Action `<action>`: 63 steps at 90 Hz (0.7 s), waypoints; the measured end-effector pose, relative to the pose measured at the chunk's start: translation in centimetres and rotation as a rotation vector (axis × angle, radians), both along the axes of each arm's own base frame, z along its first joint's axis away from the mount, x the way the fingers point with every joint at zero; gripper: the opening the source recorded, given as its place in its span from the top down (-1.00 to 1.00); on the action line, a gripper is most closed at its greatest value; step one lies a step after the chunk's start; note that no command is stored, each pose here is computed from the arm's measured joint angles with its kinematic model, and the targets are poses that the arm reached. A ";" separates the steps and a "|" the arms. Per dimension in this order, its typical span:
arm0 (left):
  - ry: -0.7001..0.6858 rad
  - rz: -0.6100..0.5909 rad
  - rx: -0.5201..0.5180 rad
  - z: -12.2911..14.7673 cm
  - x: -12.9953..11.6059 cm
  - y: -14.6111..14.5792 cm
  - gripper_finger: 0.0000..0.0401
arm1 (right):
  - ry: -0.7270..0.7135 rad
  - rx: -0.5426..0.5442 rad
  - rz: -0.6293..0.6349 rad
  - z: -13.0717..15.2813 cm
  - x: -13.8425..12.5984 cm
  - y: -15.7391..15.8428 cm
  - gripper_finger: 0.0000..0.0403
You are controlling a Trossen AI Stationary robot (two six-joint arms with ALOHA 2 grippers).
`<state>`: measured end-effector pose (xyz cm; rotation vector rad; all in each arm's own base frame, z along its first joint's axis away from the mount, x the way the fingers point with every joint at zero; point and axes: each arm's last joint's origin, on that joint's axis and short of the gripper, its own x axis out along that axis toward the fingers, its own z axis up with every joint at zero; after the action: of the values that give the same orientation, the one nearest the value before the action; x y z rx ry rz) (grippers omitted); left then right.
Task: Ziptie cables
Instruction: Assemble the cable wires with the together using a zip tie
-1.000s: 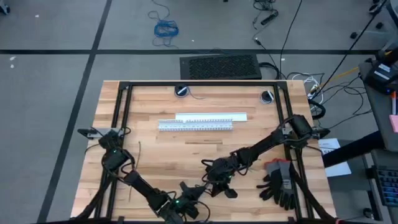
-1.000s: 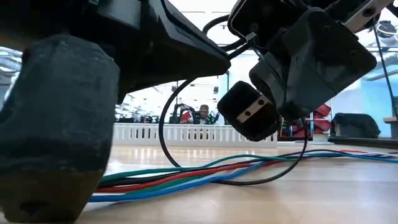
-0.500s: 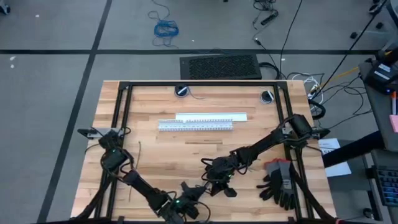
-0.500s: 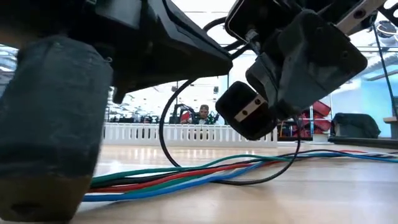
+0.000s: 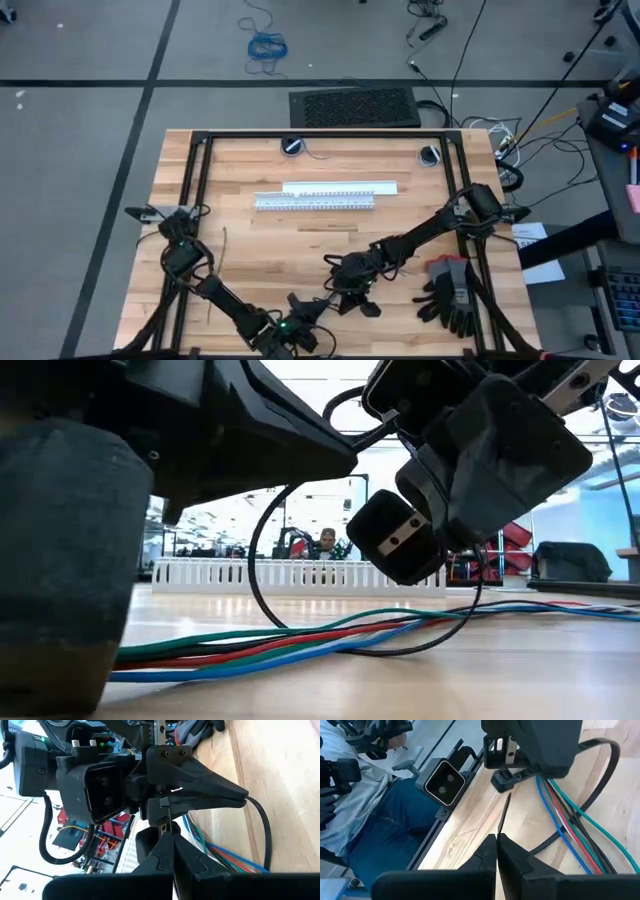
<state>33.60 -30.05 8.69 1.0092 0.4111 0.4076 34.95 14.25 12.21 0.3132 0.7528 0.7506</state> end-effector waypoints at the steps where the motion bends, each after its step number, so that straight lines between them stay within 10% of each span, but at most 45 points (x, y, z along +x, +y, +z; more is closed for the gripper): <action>1: 0.000 0.000 0.000 0.0 0.0 0.0 1.00 | -0.001 0.000 0.000 0.0 0.0 0.0 1.00; 63: 0.002 0.019 0.011 -0.1 0.0 0.2 1.00 | 0.009 0.027 0.029 0.1 -0.2 0.5 1.00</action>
<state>33.63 -29.86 8.59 1.0170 0.4206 0.4260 34.75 14.74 12.35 0.3305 0.7580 0.7880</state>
